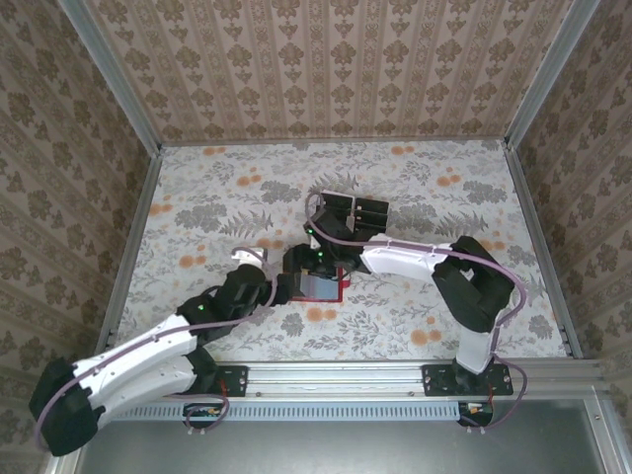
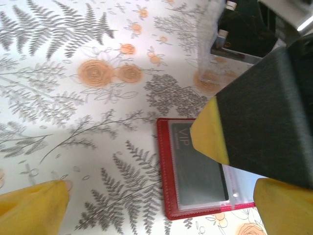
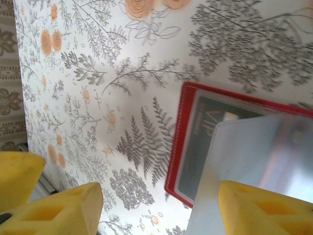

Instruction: Put the credit cards into the card holder

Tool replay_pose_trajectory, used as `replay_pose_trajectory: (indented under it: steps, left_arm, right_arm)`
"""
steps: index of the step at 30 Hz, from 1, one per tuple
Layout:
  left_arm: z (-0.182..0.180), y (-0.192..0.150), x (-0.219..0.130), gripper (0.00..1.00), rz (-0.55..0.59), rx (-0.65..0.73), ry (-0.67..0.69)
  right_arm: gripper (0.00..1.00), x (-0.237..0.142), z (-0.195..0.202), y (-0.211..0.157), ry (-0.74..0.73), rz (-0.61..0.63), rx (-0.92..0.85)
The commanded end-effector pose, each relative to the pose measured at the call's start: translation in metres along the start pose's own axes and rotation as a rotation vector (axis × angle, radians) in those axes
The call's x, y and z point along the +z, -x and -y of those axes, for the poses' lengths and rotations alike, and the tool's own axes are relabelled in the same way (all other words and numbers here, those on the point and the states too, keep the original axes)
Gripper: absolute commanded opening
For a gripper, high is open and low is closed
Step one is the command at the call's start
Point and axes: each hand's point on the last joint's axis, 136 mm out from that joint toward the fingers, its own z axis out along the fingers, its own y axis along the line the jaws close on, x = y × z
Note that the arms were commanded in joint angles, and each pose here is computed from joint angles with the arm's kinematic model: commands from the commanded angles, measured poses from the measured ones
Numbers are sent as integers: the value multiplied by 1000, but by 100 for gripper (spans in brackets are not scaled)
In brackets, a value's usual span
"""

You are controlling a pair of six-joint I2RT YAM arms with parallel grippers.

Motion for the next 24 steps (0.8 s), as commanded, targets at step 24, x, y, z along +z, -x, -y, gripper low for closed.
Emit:
replay_pose_trajectory:
  steps: [24]
  left_arm:
    - [-27,0,-22,100,-103,-79,64]
  right_arm:
    - [64,-46,-46,43,11,77,-180]
